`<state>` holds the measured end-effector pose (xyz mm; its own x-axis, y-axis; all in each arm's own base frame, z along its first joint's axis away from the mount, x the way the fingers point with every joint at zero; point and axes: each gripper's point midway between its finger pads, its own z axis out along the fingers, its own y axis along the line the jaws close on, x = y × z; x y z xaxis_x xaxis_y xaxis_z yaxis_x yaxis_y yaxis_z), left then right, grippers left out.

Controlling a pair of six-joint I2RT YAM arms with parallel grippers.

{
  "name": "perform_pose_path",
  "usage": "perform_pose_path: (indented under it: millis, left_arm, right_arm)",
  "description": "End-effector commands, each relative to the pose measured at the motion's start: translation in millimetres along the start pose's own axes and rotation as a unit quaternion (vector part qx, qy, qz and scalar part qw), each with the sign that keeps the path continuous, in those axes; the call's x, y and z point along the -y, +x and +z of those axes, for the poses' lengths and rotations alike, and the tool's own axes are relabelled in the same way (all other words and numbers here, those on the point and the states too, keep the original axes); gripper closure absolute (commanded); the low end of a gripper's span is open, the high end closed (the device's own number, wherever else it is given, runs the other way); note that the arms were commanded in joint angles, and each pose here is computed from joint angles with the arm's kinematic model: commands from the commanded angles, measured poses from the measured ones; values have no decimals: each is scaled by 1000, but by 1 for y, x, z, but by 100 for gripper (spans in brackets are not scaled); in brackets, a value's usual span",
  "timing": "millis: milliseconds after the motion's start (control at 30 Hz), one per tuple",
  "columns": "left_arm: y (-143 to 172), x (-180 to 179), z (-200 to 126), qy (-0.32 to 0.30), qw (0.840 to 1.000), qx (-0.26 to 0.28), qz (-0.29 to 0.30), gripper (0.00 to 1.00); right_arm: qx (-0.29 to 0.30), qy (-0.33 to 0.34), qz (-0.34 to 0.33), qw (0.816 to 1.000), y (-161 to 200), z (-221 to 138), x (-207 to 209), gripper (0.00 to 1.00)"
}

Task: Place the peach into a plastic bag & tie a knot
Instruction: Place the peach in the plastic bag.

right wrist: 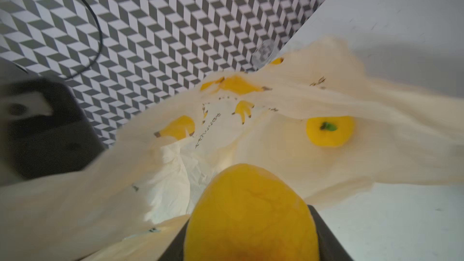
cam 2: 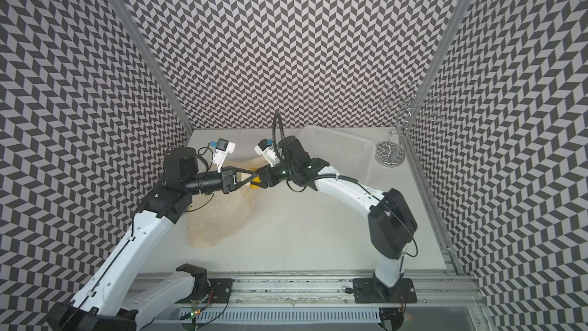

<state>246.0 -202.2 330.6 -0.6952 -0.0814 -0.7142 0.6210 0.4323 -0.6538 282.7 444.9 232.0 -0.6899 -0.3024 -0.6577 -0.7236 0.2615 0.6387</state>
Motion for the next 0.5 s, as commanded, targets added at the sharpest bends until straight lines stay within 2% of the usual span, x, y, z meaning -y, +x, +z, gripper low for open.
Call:
perform_pose_path:
  millis: [0,133,267,400,467]
  left_arm:
    - [-11,23,-6,29,999,11,35,100]
    - [-10,28,-5,46,998,11,36,100]
    - [-9,34,-5,53,998,6,42,100]
    - [-6,39,-6,66,997,5,47,100]
    - [-9,39,-5,65,997,9,49,100]
  right_arm:
    - [-19,-93,-6,995,3,24,-22,71]
    - [-23,-87,20,996,-7,48,-2,72]
    - [-7,-89,11,996,-28,46,-10,72]
    - [-2,-98,22,995,-34,54,-8,72]
    - [-22,-77,39,996,-26,70,5,63]
